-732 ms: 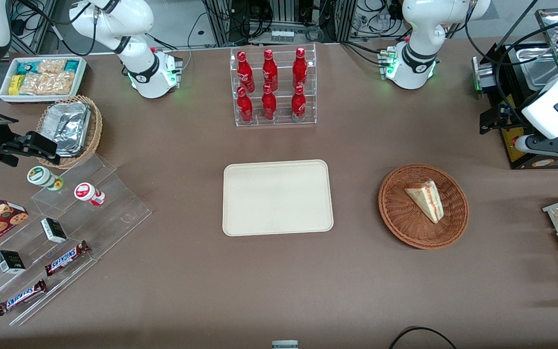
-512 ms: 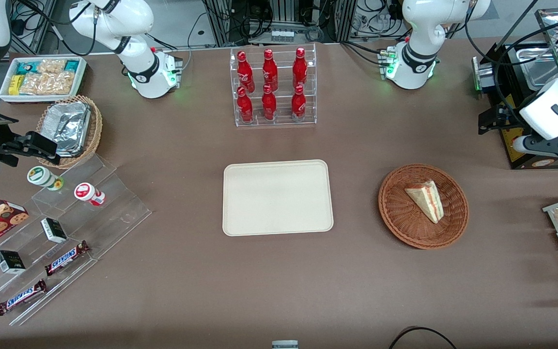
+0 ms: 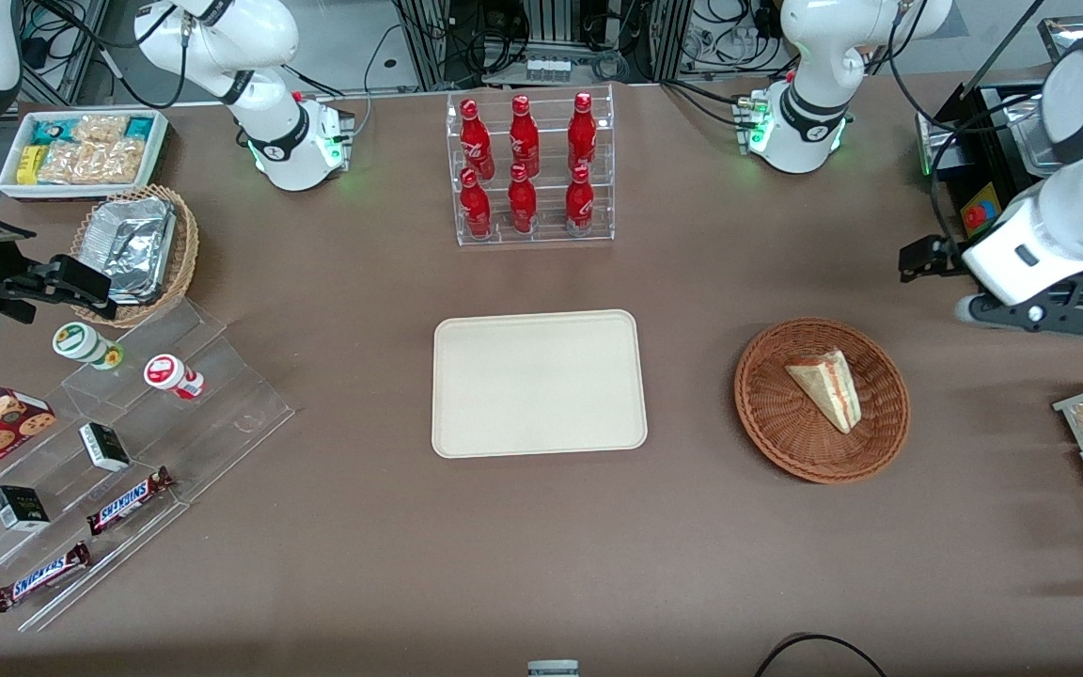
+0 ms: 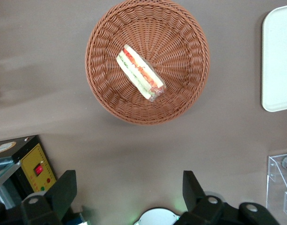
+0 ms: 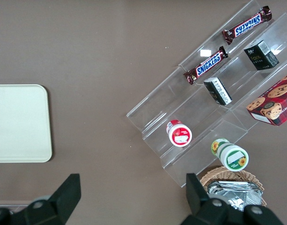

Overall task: Place sandwich from basket to tray
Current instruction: 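Move the left gripper from rest toward the sandwich in the wicker basket, then lower the open left gripper over the sandwich and close on it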

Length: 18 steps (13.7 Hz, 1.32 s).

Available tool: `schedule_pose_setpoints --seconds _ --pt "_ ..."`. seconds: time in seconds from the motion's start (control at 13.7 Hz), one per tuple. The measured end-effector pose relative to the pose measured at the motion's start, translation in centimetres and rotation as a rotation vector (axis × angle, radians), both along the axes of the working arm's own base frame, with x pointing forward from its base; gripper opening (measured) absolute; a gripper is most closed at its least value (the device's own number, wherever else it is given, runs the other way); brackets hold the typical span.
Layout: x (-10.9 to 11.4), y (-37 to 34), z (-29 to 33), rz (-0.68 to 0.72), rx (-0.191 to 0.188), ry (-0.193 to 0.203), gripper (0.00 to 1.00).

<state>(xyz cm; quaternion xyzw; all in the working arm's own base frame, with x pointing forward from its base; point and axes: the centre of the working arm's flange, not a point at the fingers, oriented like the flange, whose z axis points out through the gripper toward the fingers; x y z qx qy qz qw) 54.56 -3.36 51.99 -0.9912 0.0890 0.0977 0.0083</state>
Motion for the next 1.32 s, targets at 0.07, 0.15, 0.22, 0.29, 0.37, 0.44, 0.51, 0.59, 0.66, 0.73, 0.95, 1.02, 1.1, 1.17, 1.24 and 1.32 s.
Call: schedule_pose_setpoints --seconds 0.07,0.15,0.22,0.29,0.37,0.44,0.51,0.59,0.66,0.73,0.95,1.02,1.1,1.17,1.24,1.32 --pt "0.0 0.0 -1.3 0.000 -0.001 -0.005 1.00" --pt "0.0 0.0 -2.7 -0.001 -0.001 -0.013 1.00" --pt "-0.2 0.1 -4.1 -0.001 -0.002 -0.020 1.00" --pt "-0.4 0.1 -5.4 -0.001 -0.002 -0.029 1.00" --pt "-0.6 0.2 -6.7 -0.001 -0.003 -0.036 1.00" --pt "-1.0 0.2 -7.8 -0.001 -0.003 -0.041 1.00" --pt "-1.2 0.3 -8.9 -0.001 -0.003 -0.044 1.00" --pt "-1.5 0.3 -9.8 -0.001 -0.004 -0.052 1.00" --pt "-1.7 0.3 -10.8 0.002 -0.005 -0.062 1.00" --pt "-2.0 0.4 -11.9 0.012 -0.004 -0.071 1.00" --pt "-2.6 0.4 -13.8 0.089 0.007 -0.080 1.00" --pt "-2.7 0.3 -14.0 0.119 0.012 -0.081 1.00" --pt "-2.7 0.3 -14.2 0.154 0.017 -0.084 1.00" --pt "-2.7 0.2 -14.6 0.193 0.021 -0.095 1.00" --pt "-2.7 0.2 -15.0 0.240 0.024 -0.112 1.00" --pt "-2.7 0.1 -15.6 0.295 0.028 -0.130 1.00"
